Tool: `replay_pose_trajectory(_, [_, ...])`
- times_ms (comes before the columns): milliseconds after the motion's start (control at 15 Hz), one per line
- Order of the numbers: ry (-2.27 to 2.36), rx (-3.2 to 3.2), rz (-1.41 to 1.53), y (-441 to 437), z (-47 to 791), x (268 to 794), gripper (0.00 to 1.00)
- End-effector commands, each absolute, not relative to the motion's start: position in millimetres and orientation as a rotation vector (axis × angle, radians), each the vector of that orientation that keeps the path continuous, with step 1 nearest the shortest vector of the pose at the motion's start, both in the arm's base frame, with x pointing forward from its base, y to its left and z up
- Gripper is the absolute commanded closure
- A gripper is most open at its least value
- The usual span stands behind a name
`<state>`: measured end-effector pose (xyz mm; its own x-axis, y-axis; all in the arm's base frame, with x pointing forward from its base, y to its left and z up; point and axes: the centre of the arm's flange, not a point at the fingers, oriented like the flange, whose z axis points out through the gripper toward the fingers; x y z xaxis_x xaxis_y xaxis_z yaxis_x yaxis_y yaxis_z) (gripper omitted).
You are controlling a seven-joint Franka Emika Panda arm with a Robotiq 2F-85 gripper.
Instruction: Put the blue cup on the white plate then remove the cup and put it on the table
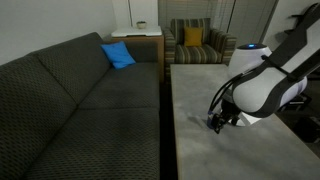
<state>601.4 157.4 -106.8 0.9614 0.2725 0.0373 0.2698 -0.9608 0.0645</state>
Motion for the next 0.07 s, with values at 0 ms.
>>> replay_pose_trajectory(0, [0.401, 3.029, 0.066, 153.9, -78.9, 577.5, 0.0])
